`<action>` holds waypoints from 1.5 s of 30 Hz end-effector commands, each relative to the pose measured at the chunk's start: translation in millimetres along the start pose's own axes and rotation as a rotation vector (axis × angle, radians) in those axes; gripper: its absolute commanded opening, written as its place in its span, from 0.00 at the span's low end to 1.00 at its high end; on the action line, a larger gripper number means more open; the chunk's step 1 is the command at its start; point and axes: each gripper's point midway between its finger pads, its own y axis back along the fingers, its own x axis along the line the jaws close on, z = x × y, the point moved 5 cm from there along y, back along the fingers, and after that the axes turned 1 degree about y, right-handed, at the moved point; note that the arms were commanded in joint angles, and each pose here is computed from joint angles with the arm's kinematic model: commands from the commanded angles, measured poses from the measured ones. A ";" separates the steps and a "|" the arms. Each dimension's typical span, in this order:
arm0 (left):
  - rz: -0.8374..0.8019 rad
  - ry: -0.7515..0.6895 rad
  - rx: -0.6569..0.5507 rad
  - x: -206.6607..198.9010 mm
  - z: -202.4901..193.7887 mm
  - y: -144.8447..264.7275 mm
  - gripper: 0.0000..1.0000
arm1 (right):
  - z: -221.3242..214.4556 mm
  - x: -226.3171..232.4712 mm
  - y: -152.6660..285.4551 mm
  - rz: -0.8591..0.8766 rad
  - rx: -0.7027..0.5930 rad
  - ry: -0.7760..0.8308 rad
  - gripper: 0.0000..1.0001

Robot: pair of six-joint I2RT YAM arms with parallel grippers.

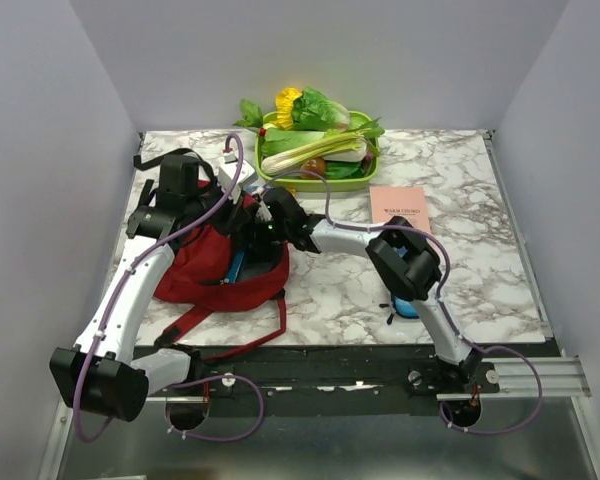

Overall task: Pack the student bag
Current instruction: Place the book in the student bag, then move the book to the center of the board.

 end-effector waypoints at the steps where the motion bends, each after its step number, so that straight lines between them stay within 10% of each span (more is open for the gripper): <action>1: -0.021 -0.025 -0.004 -2.0 -7.6 2.3 0.00 | -9.5 23.9 46.0 0.072 0.004 0.132 1.00; 20: 0.051 -0.010 0.111 25.3 -41.9 29.7 0.00 | 85.8 -46.9 197.4 -0.165 -0.362 0.131 0.91; 31: 0.069 0.046 0.189 25.8 -63.0 51.6 0.00 | 164.5 -113.5 167.0 -0.528 -0.512 0.136 0.79; 45: 0.075 0.071 0.182 39.2 -55.9 48.7 0.00 | 134.6 -121.7 102.3 -0.621 -0.445 0.134 0.78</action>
